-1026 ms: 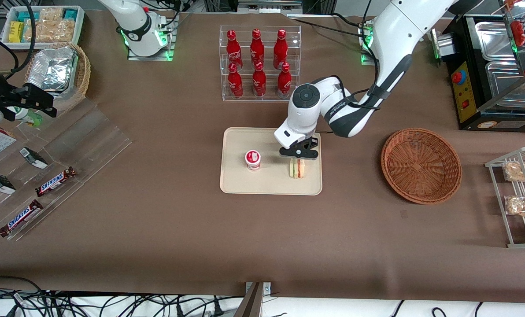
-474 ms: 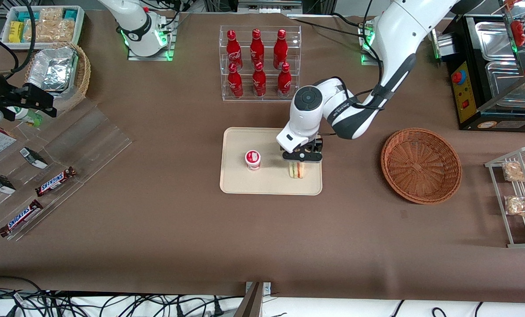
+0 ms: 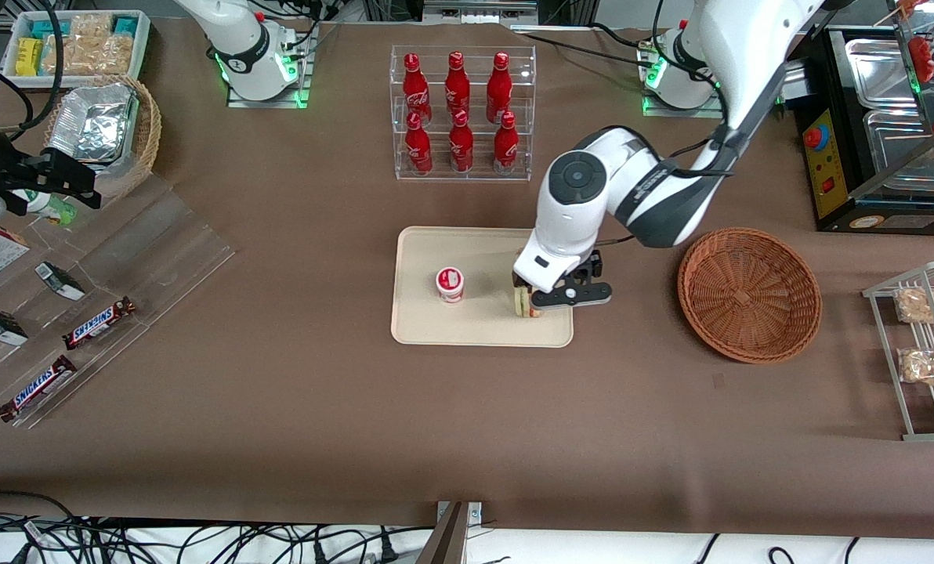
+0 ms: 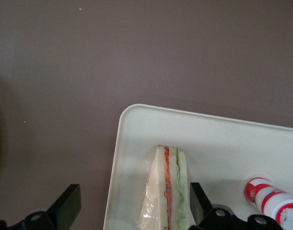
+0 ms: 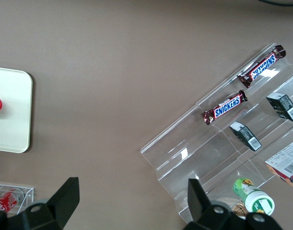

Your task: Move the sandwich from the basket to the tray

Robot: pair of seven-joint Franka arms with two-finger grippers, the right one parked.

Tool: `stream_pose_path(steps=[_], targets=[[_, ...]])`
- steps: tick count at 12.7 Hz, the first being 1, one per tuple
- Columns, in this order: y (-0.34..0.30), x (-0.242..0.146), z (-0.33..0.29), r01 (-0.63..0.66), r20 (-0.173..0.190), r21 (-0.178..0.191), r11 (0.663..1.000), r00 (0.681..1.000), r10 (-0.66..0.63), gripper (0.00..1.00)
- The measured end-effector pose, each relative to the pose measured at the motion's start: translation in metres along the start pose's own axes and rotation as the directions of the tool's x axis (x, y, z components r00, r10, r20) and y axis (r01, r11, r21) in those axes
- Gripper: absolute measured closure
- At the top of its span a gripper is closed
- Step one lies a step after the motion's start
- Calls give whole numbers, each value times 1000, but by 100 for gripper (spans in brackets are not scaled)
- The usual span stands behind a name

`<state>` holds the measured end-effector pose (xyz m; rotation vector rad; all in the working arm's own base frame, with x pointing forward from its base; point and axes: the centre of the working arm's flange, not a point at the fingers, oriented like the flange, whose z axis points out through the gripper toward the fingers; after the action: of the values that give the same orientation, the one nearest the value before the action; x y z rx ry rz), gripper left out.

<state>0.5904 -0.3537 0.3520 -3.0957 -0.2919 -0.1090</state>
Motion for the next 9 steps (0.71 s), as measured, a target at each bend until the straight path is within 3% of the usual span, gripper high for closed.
stream_pose_path(steps=[6,9], targets=[[-80,60,-71,173,-45,-10,985,984,-173,0],[-108,70,-101,222,-30,-44,974,974,-224,0]])
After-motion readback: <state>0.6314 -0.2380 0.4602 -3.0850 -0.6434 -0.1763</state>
